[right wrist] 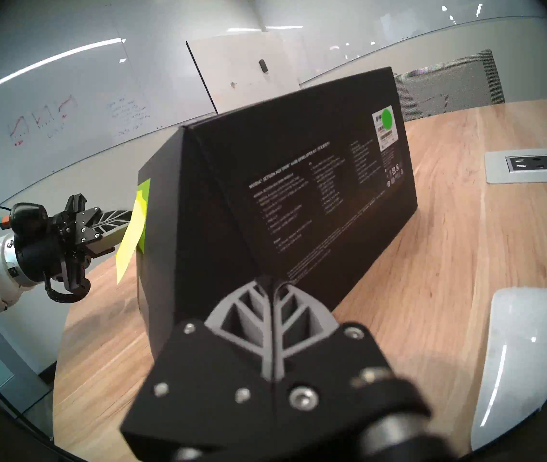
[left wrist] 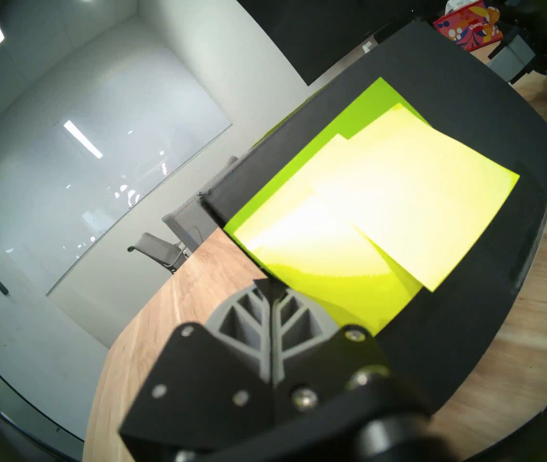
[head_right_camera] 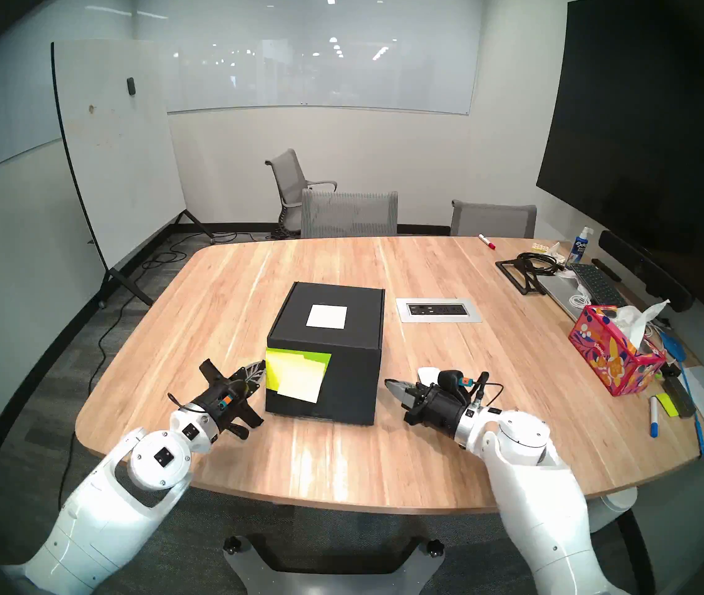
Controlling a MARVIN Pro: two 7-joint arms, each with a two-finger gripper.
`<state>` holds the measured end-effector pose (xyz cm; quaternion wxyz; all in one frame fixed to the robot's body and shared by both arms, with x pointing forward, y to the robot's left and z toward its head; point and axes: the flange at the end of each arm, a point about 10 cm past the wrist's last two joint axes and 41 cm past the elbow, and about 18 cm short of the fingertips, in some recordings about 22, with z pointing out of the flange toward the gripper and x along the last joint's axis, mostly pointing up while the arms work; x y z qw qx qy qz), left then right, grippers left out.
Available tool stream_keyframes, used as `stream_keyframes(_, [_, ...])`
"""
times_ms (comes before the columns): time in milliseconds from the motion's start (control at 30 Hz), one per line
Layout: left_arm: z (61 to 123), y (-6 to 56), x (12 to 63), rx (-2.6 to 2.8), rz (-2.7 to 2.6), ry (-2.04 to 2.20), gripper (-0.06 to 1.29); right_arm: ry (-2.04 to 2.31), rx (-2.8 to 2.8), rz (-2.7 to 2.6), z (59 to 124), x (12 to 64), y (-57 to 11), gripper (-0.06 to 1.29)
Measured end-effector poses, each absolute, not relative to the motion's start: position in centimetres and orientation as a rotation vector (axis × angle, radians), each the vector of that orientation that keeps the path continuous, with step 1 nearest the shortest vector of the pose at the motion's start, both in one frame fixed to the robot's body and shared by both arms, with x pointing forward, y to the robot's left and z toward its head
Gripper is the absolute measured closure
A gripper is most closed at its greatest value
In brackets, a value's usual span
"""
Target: Open the box and place the mouse inside
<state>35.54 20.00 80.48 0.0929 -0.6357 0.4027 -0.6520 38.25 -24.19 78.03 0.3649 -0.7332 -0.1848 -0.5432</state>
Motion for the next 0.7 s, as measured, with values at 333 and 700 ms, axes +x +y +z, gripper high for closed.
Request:
stream_keyframes(333, [80.48,20.00,35.54,-1.887,-1.935,1.195,1.25,-0.485,-1.872,-1.408,78.56,38.21,-23.82,1.25])
stream_keyframes(700, [80.48,20.00,35.54,-1.887,-1.935,1.196,1.25,-0.484,-1.871,-1.414,78.67,38.09,-23.74,1.25])
